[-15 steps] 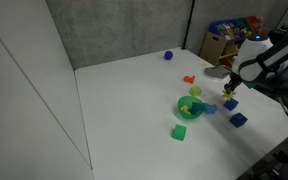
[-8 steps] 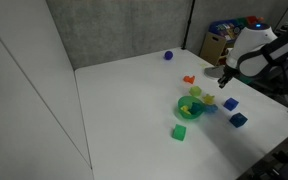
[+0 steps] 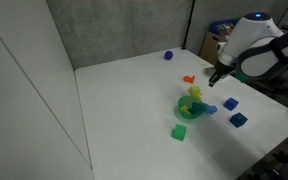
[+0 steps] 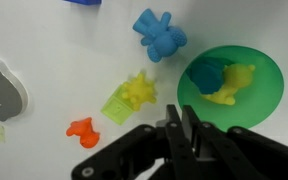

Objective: Put the yellow spiky toy in the green bowl

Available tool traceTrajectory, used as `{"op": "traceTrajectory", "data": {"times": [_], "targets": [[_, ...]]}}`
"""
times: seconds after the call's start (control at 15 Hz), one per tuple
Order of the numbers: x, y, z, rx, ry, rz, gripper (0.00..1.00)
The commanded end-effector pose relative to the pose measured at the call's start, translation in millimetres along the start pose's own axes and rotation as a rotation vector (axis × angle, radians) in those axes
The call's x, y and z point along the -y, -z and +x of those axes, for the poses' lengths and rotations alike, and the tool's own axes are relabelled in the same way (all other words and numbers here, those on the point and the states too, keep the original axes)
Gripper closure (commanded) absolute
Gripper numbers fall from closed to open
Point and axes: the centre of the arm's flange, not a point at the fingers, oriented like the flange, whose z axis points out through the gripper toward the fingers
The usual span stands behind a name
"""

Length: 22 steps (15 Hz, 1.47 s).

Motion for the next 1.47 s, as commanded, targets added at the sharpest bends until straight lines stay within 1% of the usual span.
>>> {"op": "traceTrajectory", "data": {"times": [0.0,0.2,0.33,0.4,0.47,0.53,0.67,0.87,1.13,1.4], "targets": [[5,10,-8,-0.008,0.005,-0.020,0.57],[-10,0,-16,0.002,0.018,-0.033,0.33],[-24,-9,-25,0.017,0.047,-0.018,0.18],[-33,-16,-28,0.040,0.041,-0.003,0.09],[-40,-23,-30,0.057,0.033,0.009,0.02],[-48,-31,-31,0.070,0.011,0.019,0.00],[-60,-43,-33,0.092,-0.051,0.035,0.00],[-73,-59,-29,0.111,-0.149,0.033,0.00],[-82,-77,-6,0.126,-0.258,0.018,0.00],[-84,-96,19,0.136,-0.328,0.005,0.00]]}}
